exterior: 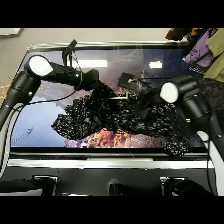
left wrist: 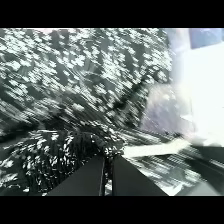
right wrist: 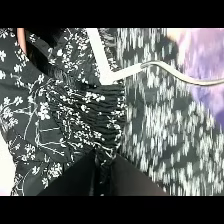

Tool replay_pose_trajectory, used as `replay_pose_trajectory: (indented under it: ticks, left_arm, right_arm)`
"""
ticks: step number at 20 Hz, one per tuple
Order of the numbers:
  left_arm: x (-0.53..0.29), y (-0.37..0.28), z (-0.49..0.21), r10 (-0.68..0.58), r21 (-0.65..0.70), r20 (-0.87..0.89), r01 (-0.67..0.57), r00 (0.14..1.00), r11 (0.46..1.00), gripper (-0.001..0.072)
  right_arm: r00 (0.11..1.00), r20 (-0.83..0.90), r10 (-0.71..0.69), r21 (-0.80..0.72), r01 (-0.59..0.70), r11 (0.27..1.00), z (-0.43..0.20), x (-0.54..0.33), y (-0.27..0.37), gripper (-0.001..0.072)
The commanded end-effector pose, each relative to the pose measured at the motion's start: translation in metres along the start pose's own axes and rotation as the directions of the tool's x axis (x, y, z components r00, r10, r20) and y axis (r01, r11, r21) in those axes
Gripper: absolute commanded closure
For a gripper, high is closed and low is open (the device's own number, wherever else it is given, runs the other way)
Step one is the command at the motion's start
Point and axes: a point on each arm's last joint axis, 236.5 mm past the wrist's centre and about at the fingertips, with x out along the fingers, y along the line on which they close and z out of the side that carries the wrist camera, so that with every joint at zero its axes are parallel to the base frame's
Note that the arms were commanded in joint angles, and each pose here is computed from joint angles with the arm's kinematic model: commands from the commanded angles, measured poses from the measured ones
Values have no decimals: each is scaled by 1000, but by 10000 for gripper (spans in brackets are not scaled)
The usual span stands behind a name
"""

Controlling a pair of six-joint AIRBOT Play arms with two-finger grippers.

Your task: Fold the clothes and pants, and hang the long-sleeved shirts on hangers.

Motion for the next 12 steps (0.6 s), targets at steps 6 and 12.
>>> replay_pose_trajectory:
  ticks: [6,12]
  left_arm:
    - [4,42,-58,151,23,-139,-149,979,989,668]
    - [-46,45,-12,142,139,-8,-139,990,980,58]
  right_arm:
    - [982,162,-95,36,90,995,51,-7,-6,675]
    - [994,110,-15,-85,24,996,32,-21,12,675]
